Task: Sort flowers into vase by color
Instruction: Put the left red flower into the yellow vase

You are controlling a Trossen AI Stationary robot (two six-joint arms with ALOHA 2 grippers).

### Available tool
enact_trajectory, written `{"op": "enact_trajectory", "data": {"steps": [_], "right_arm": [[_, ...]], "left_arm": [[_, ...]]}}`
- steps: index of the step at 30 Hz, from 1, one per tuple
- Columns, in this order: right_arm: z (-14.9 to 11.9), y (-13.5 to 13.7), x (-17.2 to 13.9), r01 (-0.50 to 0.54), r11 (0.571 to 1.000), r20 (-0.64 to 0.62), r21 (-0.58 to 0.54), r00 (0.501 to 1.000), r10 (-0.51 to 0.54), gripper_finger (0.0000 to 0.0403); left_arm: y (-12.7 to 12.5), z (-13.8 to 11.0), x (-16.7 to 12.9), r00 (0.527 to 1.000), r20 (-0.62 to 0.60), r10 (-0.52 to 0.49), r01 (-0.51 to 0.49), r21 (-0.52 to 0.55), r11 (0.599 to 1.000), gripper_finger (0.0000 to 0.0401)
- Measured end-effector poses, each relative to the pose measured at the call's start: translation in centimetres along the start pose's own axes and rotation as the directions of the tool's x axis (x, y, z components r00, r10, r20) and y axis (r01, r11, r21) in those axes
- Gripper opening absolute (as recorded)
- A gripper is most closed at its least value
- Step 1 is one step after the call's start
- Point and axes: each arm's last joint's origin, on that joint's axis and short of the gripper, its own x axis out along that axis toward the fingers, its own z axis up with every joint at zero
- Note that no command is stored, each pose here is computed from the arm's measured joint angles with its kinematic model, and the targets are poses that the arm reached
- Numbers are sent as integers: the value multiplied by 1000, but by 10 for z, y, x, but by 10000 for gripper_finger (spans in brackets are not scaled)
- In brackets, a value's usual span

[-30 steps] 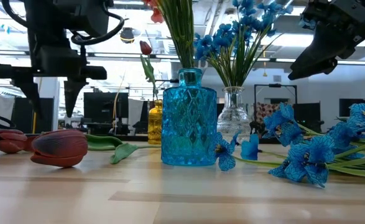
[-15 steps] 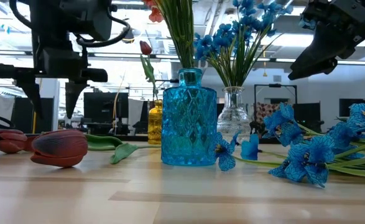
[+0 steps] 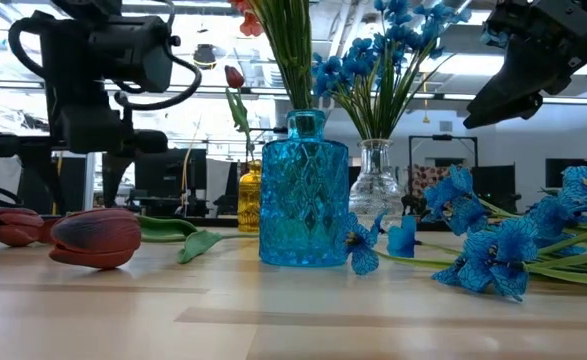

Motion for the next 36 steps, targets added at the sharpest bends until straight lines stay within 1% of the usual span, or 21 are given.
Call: {"op": "enact_trajectory", "data": {"steps": [2, 9, 14, 20, 23, 27, 30, 33, 36], "right_arm": [[0, 0, 0, 0, 1000, 0, 0, 1000, 0, 240], [0, 0, 0, 0, 1000, 0, 0, 1000, 0, 240], [0, 0, 0, 0, 1000, 0, 0, 1000, 0, 240], [0, 0, 0, -1, 1000, 1, 0, 1000, 1, 240], [0, 0, 0, -1, 1000, 0, 0, 1000, 1, 240], [0, 0, 0, -1, 1000, 1, 0, 1000, 1, 240], [0, 0, 0, -1, 1000, 1, 1, 1000, 1, 240], [0, 0, 0, -1, 1000, 1, 0, 1000, 1, 240], [0, 0, 0, -1, 1000, 1, 1, 1000, 1, 240]], "left_arm": [[1, 1, 0, 1000, 3, 9, -9, -3, 1000, 208], [0, 1, 0, 999, 27, -17, 17, 12, 1000, 208], [3, 0, 1, 999, 32, -24, 24, -9, 1000, 208], [7, 4, 20, 997, -33, -76, 76, -13, 997, 208], [8, 9, 30, 994, -74, -77, 76, -15, 997, 208], [9, 13, 37, 988, -116, -105, 104, -11, 994, 204], [9, 15, 35, 987, -117, -110, 110, -2, 994, 180], [10, 15, 31, 989, -106, -108, 108, -5, 994, 137], [13, 17, 29, 992, -90, -92, 89, -34, 995, 89]]}}
